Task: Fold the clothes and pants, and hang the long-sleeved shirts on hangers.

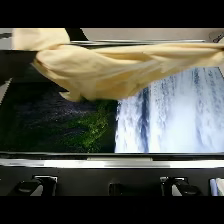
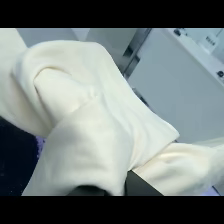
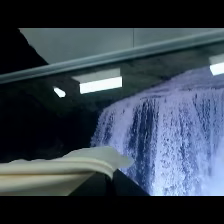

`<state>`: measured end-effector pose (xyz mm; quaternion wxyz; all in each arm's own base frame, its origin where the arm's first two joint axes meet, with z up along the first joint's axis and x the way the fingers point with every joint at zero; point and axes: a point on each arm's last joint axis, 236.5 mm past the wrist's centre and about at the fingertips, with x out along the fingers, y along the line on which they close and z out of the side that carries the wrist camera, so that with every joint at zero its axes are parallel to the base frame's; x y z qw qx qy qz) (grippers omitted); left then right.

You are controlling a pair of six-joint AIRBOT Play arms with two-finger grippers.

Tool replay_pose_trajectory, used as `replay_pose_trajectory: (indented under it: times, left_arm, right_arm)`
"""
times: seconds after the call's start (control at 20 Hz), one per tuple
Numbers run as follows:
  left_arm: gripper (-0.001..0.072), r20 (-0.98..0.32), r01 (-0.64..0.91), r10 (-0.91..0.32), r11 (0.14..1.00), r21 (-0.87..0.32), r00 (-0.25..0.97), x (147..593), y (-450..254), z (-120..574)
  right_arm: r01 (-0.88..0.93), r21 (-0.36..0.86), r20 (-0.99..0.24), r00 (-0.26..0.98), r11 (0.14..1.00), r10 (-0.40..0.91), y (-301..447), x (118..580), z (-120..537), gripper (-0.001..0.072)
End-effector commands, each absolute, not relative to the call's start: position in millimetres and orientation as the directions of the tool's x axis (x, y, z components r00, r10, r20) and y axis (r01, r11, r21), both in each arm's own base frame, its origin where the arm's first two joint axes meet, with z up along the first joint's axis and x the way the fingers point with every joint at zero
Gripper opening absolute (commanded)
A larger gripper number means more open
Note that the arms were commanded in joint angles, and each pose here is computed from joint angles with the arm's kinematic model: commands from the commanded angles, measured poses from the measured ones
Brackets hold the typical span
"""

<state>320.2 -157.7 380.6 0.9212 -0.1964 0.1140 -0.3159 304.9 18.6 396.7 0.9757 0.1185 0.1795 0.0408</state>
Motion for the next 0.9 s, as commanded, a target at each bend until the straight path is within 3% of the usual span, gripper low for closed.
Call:
replay_pose_trajectory:
  times: [0.0, 0.2, 0.35, 0.6, 0.75, 0.85]
  left_arm:
    - [0.0031, -0.103, 0.520, -0.601, 0.755, -0.401, 0.793, 255, -145, 400]
    - [0.0031, -0.109, 0.458, -0.540, 0.790, -0.408, 0.834, 228, -129, 403]
    - [0.0031, -0.314, 0.360, -0.524, 0.816, -0.453, 0.792, 243, -127, 337]
    - [0.0032, -0.669, 0.051, -0.505, 0.817, -0.575, 0.546, 285, -132, 101]
    - [0.0032, -0.677, -0.158, -0.475, 0.742, -0.652, 0.563, 320, -134, 11]
    - [0.0033, -0.668, -0.261, -0.454, 0.675, -0.690, 0.590, 347, -135, -14]
  right_arm:
    - [-0.033, 0.261, -0.274, 0.956, 0.965, 0.106, 25, 229, 430, 0.0032]
    - [-0.021, 0.278, -0.247, 0.965, 0.960, 0.092, 24, 208, 435, 0.0032]
    - [0.017, 0.290, -0.319, 0.944, 0.957, 0.080, 17, 238, 418, 0.0032]
    - [0.071, 0.270, -0.685, 0.715, 0.960, 0.140, 8, 378, 254, 0.0033]
    - [0.141, 0.474, -0.742, 0.595, 0.869, 0.308, 33, 463, 140, 0.0032]
    - [0.223, 0.628, -0.735, 0.485, 0.746, 0.474, 67, 483, 86, 0.0032]
